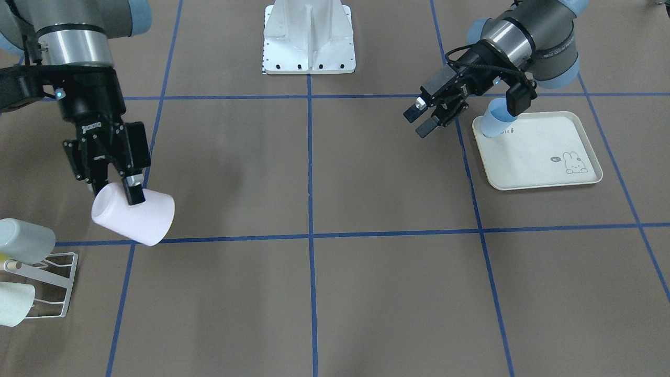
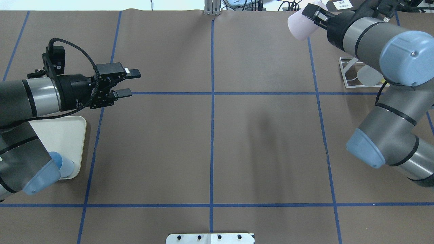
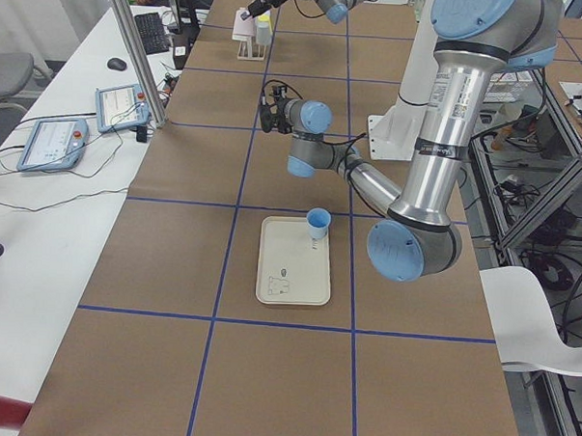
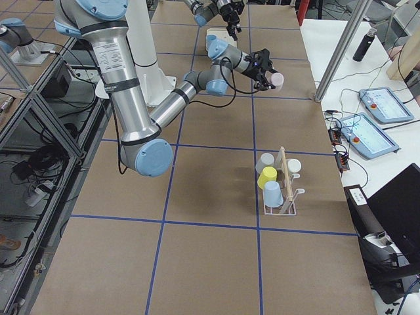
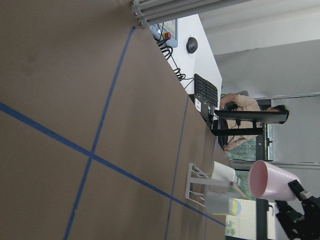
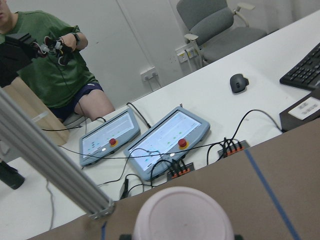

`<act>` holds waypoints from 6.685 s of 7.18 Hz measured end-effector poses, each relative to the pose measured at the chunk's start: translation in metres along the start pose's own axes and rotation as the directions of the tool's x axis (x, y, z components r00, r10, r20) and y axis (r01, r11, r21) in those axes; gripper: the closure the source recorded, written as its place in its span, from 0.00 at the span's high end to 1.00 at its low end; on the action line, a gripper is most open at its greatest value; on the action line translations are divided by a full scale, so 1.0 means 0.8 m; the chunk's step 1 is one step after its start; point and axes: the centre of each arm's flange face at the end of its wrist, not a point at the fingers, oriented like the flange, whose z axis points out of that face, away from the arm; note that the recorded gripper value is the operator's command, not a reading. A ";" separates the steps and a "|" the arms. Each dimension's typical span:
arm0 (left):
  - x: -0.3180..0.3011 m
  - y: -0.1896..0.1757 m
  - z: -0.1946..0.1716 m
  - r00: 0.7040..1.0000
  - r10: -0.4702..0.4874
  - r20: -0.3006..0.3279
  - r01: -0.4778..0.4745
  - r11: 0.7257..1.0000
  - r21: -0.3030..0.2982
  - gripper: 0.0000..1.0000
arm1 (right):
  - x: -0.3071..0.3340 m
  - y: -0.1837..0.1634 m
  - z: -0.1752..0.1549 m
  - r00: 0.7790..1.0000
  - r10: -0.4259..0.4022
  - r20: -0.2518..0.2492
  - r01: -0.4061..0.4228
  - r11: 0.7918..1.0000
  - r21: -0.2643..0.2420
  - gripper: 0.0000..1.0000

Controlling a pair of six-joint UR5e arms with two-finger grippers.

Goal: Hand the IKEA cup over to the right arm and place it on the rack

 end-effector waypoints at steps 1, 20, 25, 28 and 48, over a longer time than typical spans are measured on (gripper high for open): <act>-0.014 -0.012 -0.004 0.997 0.049 0.054 -0.050 0.998 0.024 0.89 | 0.037 -0.039 0.026 0.994 -0.083 -0.075 0.086 0.996 0.030 0.07; -0.028 -0.054 -0.028 0.985 0.100 0.139 -0.114 0.989 0.096 0.90 | 0.351 -0.106 0.121 0.903 -0.296 -0.313 0.270 0.955 -0.125 0.10; -0.029 -0.053 -0.026 0.985 0.097 0.140 -0.111 0.989 0.095 0.91 | 0.370 -0.102 0.118 0.894 -0.301 -0.333 0.270 0.953 -0.136 0.27; -0.030 -0.053 -0.026 0.985 0.096 0.141 -0.110 0.989 0.095 0.91 | 0.378 -0.099 0.122 0.890 -0.300 -0.344 0.267 0.953 -0.142 0.79; -0.285 0.020 -0.186 0.705 0.410 0.579 -0.138 0.880 -0.455 0.00 | 0.238 -0.032 -0.006 0.999 -0.029 -0.026 0.019 0.939 -0.343 0.98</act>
